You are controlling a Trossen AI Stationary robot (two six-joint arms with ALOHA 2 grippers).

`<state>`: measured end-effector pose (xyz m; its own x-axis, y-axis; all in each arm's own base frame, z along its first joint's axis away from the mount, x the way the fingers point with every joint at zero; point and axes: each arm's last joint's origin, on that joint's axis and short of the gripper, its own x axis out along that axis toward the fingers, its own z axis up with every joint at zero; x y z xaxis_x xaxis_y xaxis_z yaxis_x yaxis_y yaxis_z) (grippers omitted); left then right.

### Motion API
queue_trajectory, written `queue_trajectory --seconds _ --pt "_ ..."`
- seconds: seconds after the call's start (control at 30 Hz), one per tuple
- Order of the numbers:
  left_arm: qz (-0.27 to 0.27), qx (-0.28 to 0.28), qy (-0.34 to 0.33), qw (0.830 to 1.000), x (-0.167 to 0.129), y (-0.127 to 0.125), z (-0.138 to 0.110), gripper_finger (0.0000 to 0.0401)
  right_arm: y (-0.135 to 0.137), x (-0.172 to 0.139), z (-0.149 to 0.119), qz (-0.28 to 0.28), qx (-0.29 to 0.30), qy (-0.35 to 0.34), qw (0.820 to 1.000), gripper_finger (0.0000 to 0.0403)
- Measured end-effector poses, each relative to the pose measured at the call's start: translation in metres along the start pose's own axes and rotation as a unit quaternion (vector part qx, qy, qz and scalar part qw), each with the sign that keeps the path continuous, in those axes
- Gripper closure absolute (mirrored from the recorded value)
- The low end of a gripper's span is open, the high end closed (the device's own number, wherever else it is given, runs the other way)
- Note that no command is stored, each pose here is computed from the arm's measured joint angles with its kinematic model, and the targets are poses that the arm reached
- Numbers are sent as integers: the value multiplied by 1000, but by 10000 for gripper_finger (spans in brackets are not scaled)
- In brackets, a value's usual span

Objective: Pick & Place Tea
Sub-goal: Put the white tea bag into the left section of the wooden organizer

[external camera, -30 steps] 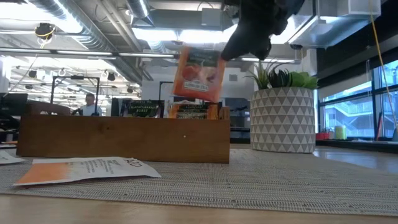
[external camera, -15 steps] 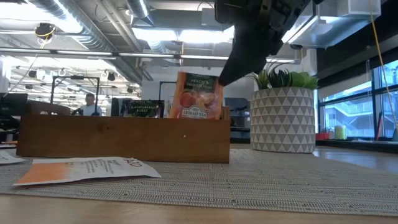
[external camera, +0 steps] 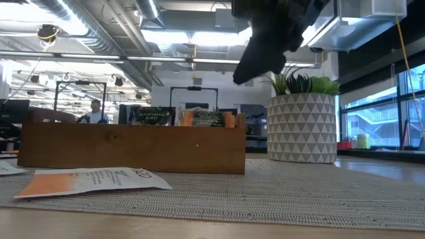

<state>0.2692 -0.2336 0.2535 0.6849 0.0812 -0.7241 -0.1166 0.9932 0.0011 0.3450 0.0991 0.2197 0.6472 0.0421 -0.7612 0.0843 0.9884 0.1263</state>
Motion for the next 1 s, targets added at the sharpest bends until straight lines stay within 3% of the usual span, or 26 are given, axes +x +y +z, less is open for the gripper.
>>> queue_trajectory --seconds 0.23,0.47,0.67,1.0 --pt "5 -97 40 994 22 -21 -25 315 50 2 -29 -11 17 -119 993 339" --pt "49 -166 73 982 58 -34 -56 315 67 1 -38 74 48 -210 974 338" --pt "74 -183 76 977 74 -36 -67 315 68 14 -43 78 54 -206 974 338" --pt "87 -200 75 973 80 -35 -69 315 73 62 -56 117 76 -175 975 332"
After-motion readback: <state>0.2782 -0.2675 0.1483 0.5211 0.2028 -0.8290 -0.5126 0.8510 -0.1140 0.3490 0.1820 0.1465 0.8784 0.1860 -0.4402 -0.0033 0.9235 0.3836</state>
